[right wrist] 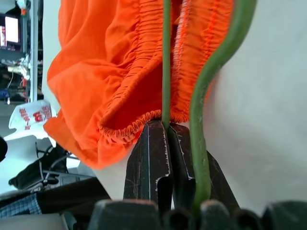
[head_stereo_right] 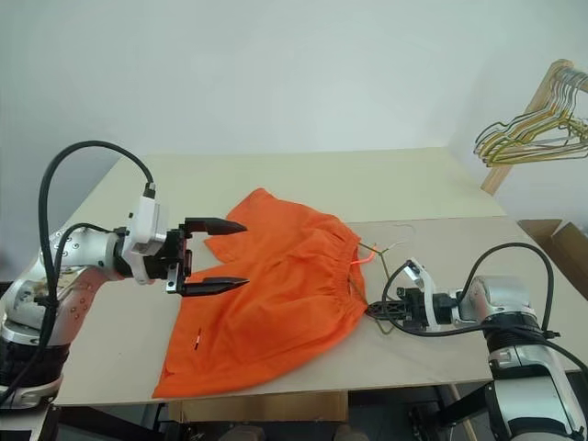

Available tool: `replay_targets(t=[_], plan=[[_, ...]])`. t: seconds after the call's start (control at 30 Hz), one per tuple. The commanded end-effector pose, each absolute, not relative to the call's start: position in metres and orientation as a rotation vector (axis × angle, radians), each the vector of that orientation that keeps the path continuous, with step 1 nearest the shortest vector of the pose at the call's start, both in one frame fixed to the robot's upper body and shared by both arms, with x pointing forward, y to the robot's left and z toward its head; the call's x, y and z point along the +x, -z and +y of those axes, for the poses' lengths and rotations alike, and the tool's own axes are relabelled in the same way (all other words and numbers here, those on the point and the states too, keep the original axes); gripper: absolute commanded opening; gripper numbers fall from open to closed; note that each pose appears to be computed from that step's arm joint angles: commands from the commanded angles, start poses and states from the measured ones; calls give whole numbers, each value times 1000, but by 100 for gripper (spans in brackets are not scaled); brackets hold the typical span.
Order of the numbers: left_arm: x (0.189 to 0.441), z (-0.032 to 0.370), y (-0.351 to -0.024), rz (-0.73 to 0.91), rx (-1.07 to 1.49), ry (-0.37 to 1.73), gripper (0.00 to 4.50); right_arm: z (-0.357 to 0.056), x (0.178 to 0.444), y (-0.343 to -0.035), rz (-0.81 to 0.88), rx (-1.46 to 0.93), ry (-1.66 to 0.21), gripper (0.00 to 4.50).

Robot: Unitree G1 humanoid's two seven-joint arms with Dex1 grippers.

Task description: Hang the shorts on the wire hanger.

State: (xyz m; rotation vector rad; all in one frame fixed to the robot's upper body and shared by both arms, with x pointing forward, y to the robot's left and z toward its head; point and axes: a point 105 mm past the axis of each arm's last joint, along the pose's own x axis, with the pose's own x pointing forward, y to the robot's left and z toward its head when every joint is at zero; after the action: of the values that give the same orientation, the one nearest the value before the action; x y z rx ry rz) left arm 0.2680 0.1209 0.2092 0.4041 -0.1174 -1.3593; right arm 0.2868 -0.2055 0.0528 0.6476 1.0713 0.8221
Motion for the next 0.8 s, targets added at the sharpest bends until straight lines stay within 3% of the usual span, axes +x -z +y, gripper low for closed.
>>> replay_targets(t=[0.03,0.17,0.4,0.8], plan=[[265,123,-221,-169,431,1345,447,-203,275,-68,1066,607,-924,0],[263,122,-218,-169,421,1355,447,-206,264,-86,1070,557,-1006,0],[263,120,-216,-176,421,1352,447,-202,242,-73,1179,515,-1044,0],[263,120,-217,-167,436,1367,447,-196,309,-62,1023,577,-807,0]])
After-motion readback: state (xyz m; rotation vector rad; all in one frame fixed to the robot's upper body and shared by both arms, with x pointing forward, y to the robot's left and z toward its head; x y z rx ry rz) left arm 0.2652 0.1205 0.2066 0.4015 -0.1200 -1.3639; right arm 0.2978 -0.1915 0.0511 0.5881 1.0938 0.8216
